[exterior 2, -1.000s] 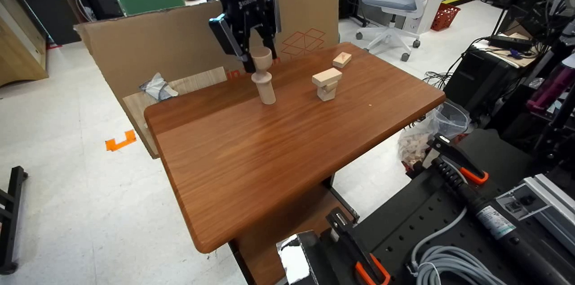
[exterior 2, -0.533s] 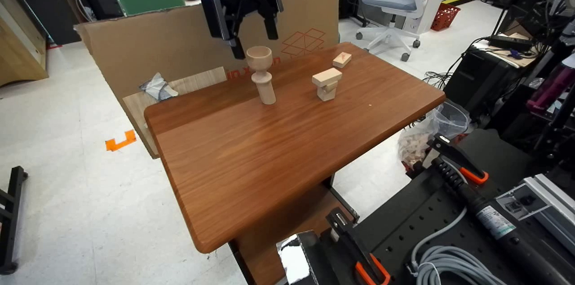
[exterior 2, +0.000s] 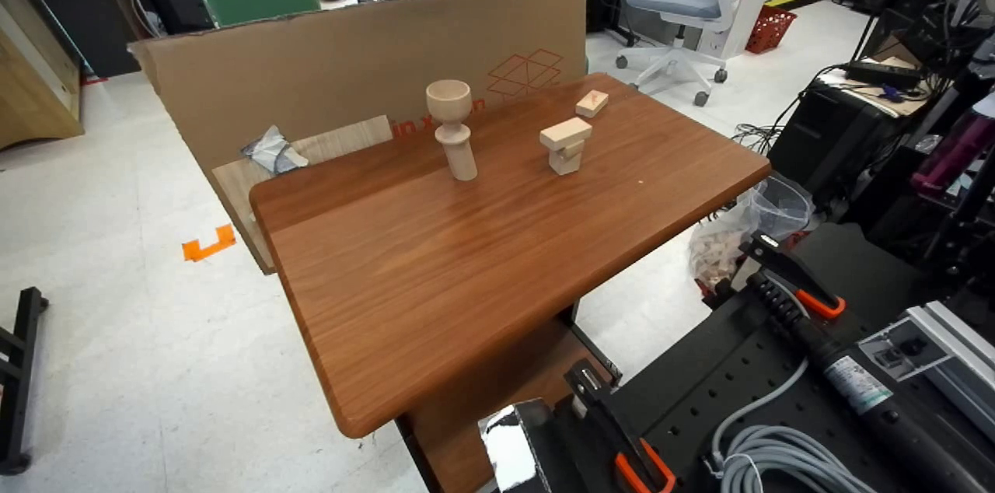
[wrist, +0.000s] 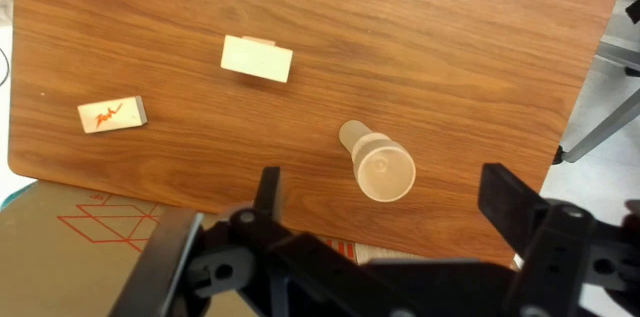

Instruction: Pick up the wooden wine cup and put it on top of the wooden block.

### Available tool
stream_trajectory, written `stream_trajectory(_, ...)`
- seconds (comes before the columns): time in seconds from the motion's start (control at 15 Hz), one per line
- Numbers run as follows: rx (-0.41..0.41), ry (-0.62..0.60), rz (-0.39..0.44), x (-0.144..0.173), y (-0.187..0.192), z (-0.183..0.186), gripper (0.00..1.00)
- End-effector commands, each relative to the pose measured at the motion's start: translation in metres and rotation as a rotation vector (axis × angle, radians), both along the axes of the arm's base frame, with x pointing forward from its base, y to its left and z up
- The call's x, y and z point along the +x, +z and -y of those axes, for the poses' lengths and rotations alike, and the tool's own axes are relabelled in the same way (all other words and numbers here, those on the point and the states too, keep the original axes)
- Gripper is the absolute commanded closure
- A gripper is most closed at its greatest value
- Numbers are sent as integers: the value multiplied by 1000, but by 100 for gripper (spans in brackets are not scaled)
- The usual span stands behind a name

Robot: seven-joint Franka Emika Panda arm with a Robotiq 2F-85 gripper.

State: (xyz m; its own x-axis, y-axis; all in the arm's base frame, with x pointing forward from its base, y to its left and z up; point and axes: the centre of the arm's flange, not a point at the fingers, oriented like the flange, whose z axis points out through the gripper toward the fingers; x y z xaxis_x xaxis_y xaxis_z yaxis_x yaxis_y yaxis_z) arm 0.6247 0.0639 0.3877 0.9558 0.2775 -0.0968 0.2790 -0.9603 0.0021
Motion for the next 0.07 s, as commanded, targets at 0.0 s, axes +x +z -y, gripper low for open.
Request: stream_trajectory(0.0,4,-5,0,-5,3,5,0)
